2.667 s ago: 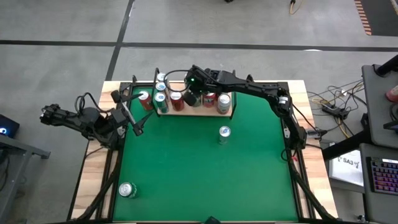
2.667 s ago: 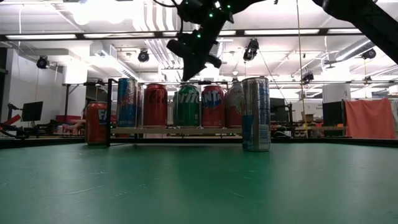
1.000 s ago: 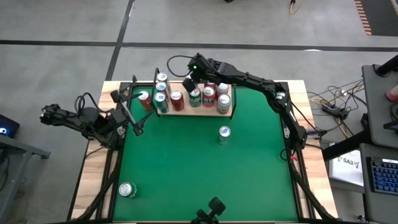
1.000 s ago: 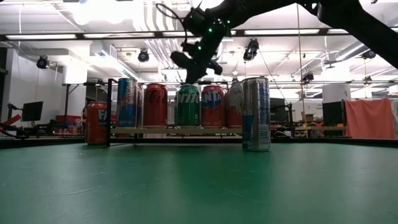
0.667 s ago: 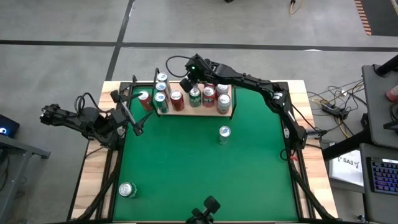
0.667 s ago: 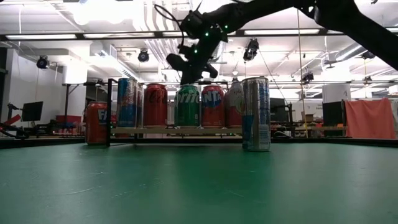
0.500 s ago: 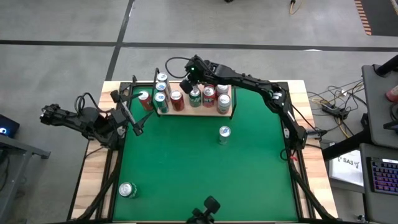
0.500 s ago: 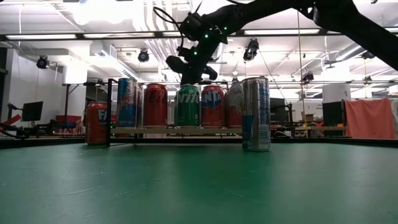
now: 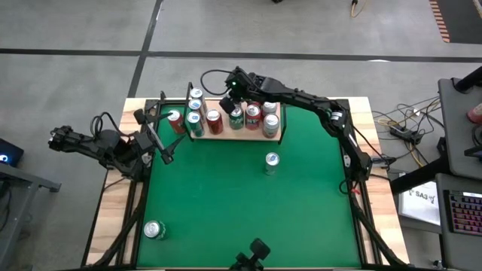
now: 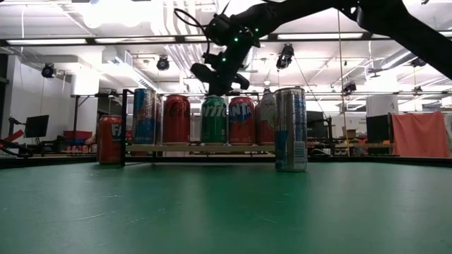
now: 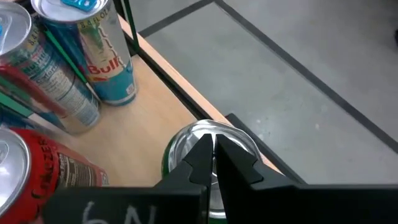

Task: Pick and place cans onto a shelf
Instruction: Adjust the soda cans on the shelf

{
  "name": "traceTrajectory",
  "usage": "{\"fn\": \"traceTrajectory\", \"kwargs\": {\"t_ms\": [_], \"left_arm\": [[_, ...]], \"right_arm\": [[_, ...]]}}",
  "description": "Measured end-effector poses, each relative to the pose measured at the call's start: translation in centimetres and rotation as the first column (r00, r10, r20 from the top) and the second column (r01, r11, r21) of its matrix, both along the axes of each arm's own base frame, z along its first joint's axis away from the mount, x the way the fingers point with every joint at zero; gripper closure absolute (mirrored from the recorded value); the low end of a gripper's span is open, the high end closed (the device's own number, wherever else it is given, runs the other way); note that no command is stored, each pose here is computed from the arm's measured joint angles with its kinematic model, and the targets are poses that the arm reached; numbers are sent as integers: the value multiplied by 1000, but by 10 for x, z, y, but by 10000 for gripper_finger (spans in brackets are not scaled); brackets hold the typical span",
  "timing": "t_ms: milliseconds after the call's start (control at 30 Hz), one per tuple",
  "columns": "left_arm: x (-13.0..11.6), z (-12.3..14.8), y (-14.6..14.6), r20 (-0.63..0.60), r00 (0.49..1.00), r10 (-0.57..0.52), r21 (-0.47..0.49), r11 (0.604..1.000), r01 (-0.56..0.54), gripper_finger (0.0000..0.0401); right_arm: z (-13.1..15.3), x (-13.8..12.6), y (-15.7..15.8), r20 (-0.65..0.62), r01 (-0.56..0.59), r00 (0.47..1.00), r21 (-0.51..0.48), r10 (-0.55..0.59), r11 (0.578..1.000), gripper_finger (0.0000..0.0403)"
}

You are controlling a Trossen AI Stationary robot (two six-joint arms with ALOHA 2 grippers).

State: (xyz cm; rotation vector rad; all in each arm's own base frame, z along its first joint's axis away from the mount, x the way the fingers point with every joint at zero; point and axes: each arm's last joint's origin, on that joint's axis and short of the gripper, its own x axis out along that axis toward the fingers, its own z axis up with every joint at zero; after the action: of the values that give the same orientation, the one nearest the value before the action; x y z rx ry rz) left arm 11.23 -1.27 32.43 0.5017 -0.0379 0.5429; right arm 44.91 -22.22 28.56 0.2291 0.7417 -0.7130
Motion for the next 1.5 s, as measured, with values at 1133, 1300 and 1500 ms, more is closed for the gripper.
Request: {"fn": "traceTrajectory", "kwargs": {"t_ms": [1133,1300,1500], "left_arm": [[0,0,0,0,1000,0,0,1000,0,45],[0,0,0,1,1000,0,-1,1000,0,45],[0,0,0,1,1000,0,-1,1000,0,45]], "right_arm": [[25,-10,31,-52,-13,999,-9,13,1000,390],[30,-3,50,-16,-86,996,22,86,996,390],[29,5,72,-6,-127,992,33,127,991,390]]}}
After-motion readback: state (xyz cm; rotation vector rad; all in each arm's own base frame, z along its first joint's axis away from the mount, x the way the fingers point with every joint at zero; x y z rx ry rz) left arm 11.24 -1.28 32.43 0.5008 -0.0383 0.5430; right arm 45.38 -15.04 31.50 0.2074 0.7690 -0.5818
